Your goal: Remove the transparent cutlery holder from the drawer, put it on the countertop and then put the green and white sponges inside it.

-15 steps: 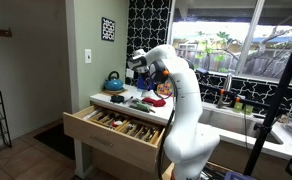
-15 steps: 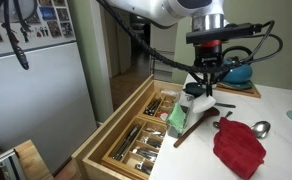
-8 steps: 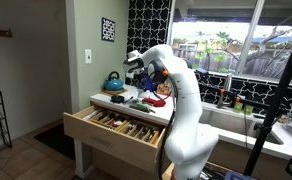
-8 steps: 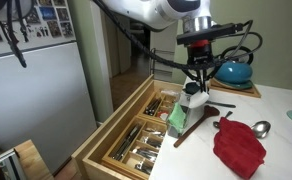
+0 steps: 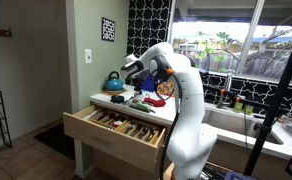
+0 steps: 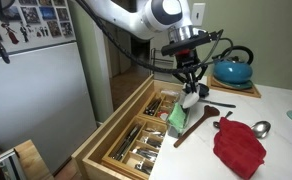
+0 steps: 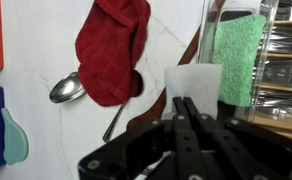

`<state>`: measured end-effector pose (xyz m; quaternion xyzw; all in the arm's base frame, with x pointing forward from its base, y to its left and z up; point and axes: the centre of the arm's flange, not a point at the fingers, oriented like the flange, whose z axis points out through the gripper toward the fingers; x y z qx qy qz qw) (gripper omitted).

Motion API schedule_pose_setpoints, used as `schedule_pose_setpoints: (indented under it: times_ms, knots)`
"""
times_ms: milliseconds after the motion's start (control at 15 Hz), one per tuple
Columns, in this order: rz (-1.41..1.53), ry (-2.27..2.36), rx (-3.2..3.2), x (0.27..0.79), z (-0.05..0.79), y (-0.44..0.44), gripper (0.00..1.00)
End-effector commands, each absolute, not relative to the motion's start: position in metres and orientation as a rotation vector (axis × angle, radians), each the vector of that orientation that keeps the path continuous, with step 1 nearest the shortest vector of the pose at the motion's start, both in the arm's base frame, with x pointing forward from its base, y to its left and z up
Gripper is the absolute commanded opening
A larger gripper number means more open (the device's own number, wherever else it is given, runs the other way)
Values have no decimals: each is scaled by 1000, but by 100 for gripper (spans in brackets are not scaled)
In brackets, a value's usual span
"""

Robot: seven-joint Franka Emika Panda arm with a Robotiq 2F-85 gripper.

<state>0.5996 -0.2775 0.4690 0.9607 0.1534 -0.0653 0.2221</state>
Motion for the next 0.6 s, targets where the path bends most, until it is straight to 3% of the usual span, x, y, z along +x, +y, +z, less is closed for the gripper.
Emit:
schedule_pose_setpoints:
  times_ms: [0, 533]
  knots:
    - [-195, 394, 2617, 565, 453, -260, 1]
    - [-240, 338, 2539, 549, 422, -260, 1]
